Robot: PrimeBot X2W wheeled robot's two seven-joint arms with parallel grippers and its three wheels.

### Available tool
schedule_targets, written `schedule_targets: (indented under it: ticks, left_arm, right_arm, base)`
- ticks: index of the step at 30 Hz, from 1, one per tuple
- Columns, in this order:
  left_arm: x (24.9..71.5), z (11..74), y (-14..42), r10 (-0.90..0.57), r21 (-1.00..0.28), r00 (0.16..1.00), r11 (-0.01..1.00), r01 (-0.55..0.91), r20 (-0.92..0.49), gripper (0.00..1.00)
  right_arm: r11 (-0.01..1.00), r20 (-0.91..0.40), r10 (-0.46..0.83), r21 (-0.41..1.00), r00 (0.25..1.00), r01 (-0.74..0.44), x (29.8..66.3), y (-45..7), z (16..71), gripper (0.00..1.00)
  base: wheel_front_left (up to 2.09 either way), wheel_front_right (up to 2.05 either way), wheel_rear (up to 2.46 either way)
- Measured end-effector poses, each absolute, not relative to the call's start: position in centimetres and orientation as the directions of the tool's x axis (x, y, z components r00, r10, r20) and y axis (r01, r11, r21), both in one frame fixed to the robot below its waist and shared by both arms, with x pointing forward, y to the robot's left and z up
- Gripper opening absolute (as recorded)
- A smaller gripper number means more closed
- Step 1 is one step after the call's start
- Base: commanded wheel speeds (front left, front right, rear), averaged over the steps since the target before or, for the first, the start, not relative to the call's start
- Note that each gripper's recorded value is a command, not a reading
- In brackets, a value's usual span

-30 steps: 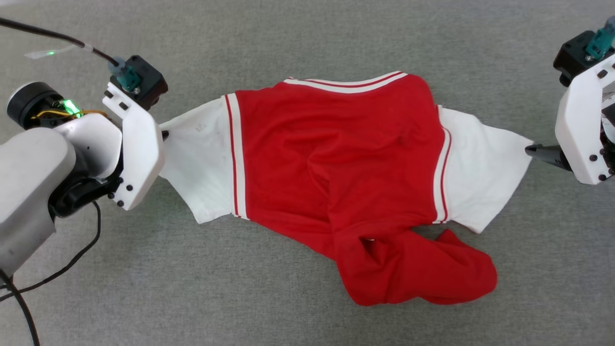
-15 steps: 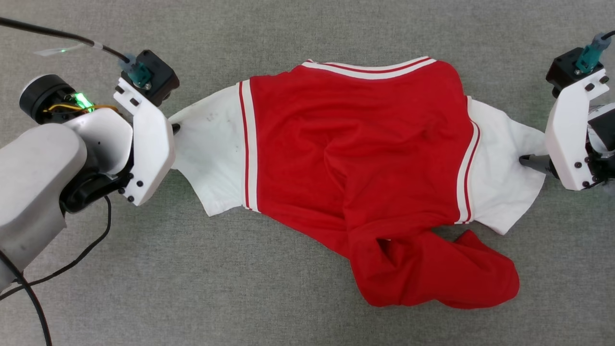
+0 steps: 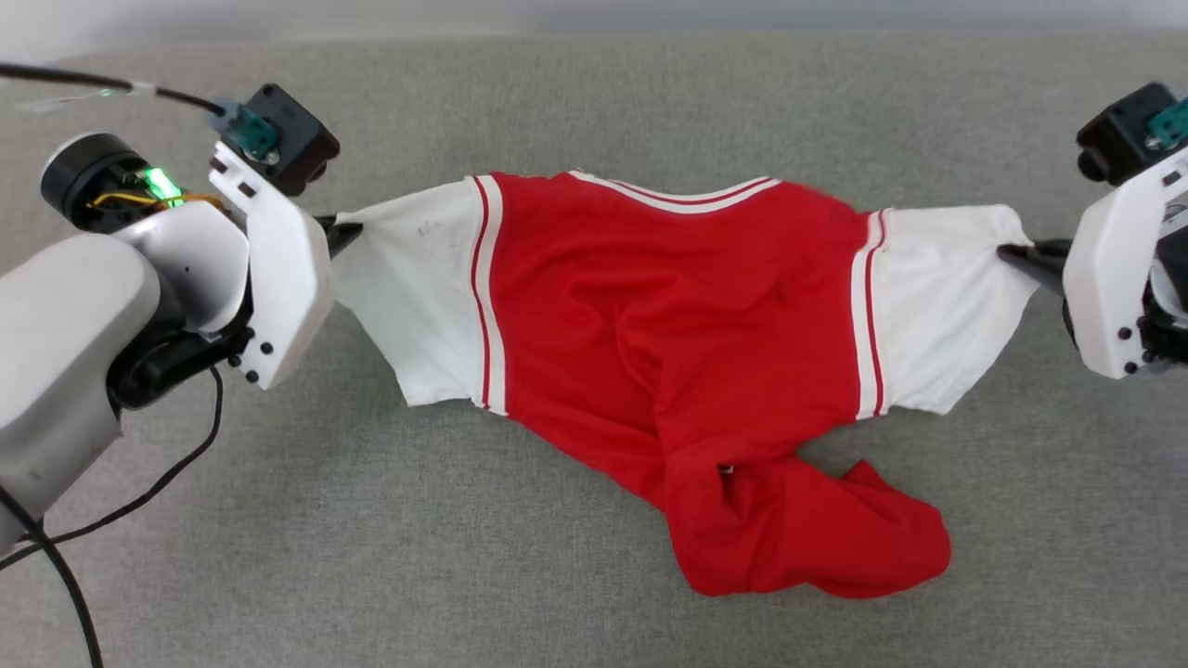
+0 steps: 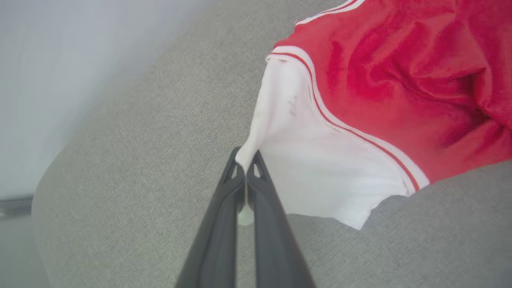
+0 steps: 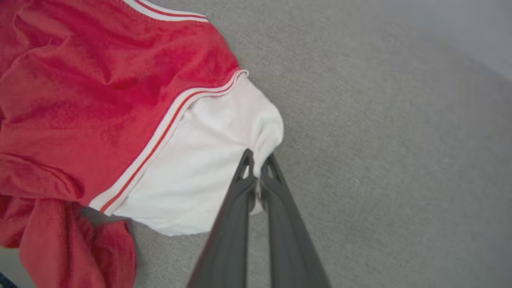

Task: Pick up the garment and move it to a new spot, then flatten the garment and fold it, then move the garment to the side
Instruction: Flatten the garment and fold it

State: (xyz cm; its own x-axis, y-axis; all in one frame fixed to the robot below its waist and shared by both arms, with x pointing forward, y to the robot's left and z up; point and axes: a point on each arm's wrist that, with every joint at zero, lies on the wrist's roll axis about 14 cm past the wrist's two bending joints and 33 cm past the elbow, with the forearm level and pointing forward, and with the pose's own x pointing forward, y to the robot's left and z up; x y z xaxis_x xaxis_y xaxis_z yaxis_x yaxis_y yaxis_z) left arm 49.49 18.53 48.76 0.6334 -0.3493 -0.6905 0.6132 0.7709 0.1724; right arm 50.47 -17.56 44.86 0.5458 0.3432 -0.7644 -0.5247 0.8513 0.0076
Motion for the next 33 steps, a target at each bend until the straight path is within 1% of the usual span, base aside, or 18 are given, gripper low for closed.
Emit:
schedule_targets:
  ticks: [5,9,14,16,17,25,33]
  left_arm:
    - [49.4,53.7,17.1,-0.416,0.215,0.702,0.752,0.623,-0.577,0.00]
    - [49.9,58.0,15.6,-0.461,0.277,0.756,0.735,0.619,-0.465,0.00]
    - [51.2,63.3,14.2,-0.484,0.357,0.811,0.731,0.581,-0.328,0.00]
    - [51.9,65.0,13.4,-0.501,0.368,0.820,0.733,0.571,-0.276,0.00]
    - [53.4,67.2,12.6,-0.511,0.388,0.833,0.739,0.551,-0.211,0.00]
    - [58.5,72.2,11.9,-0.494,0.420,0.867,0.774,0.473,-0.066,0.00]
    - [62.8,76.2,12.7,-0.458,0.432,0.886,0.815,0.386,0.074,0.00]
  right_arm:
    - [0.847,-0.642,0.360,-0.078,0.676,-0.526,50.5,-18.5,50.5,0.00]
    - [0.846,-0.507,0.381,-0.146,0.773,-0.513,51.0,-18.6,55.7,0.00]
    - [0.859,-0.361,0.367,-0.222,0.857,-0.461,51.9,-19.7,61.2,0.00]
    - [0.865,-0.310,0.352,-0.254,0.883,-0.433,52.7,-20.3,63.1,0.00]
    - [0.871,-0.250,0.332,-0.289,0.909,-0.398,54.2,-20.7,65.4,0.00]
    - [0.881,-0.108,0.268,-0.375,0.957,-0.289,59.4,-21.0,71.0,0.00]
    - [0.877,0.007,0.227,-0.436,0.974,-0.201,63.6,-20.8,74.8,0.00]
  base:
    - [0.00,0.00,0.00]
    - [0.00,0.00,0.00]
    - [0.00,0.00,0.00]
    - [0.00,0.00,0.00]
    - [0.00,0.00,0.00]
    - [0.00,0.00,0.00]
    - [0.00,0.00,0.00]
